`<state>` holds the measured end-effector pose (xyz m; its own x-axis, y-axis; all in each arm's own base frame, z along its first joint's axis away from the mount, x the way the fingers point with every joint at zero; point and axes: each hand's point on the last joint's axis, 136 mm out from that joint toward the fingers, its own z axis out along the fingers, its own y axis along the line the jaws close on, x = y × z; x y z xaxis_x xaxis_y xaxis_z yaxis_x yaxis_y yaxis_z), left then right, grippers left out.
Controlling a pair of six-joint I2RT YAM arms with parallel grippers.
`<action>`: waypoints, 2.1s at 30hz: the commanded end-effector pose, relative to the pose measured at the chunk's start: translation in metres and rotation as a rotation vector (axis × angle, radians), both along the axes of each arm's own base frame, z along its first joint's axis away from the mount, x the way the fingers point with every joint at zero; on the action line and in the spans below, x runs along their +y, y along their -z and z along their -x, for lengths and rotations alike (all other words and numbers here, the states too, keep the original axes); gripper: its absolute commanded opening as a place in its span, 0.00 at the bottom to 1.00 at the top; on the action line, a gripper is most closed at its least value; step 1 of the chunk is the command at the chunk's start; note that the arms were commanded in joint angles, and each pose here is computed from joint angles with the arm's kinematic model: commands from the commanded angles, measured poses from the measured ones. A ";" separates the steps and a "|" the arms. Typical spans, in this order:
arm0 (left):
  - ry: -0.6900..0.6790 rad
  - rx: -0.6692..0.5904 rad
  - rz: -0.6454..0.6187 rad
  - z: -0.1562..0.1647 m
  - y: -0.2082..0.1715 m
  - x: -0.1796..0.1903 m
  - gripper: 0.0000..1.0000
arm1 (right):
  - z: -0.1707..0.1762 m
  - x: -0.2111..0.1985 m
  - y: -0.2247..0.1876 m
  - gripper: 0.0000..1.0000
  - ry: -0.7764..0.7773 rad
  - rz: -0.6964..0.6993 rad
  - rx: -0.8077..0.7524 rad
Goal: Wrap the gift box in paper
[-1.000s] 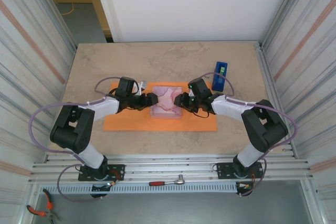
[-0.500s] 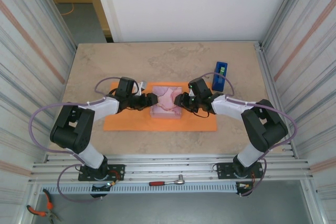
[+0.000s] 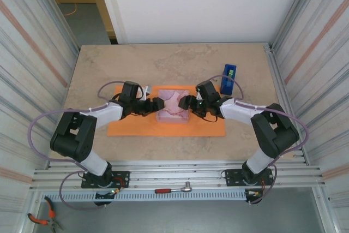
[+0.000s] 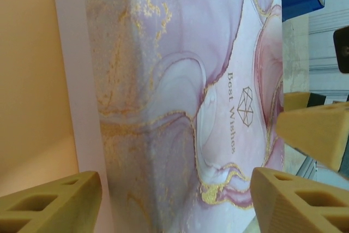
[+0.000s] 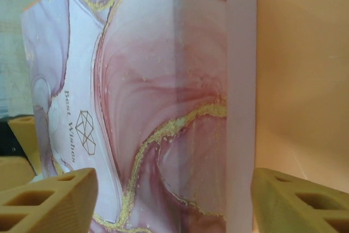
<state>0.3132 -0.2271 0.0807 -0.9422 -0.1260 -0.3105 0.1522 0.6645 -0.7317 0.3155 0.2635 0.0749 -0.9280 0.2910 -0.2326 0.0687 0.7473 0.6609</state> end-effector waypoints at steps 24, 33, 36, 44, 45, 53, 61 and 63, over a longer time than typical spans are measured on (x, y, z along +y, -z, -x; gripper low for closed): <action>-0.276 -0.219 -0.138 0.010 -0.066 0.070 0.99 | 0.076 -0.158 0.001 0.83 0.247 0.173 0.131; -0.231 -0.151 -0.059 0.013 -0.053 0.053 0.99 | 0.103 -0.176 0.018 0.81 0.323 0.157 0.166; -0.176 -0.135 -0.040 0.018 -0.049 0.044 0.99 | 0.105 -0.177 0.018 0.79 0.339 0.147 0.154; -0.086 -0.096 -0.010 0.027 -0.035 0.025 0.99 | 0.107 -0.179 0.024 0.74 0.399 0.111 0.150; -0.077 -0.093 -0.005 0.028 -0.034 0.022 0.99 | 0.108 -0.179 0.025 0.74 0.402 0.105 0.150; -0.030 -0.071 -0.003 0.037 -0.020 0.002 0.99 | 0.103 -0.177 0.026 0.73 0.399 0.104 0.150; -0.013 -0.065 0.009 0.038 -0.016 -0.012 0.99 | 0.095 -0.173 0.030 0.73 0.381 0.100 0.159; -0.010 -0.067 0.014 0.038 -0.018 -0.016 0.99 | 0.092 -0.172 0.027 0.73 0.378 0.094 0.148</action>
<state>0.2719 -0.2348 0.0905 -0.9245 -0.1335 -0.3572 0.1771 0.6791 -0.7124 0.2153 0.0885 0.0400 -0.7930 0.5919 -0.1443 0.4468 0.7260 0.5228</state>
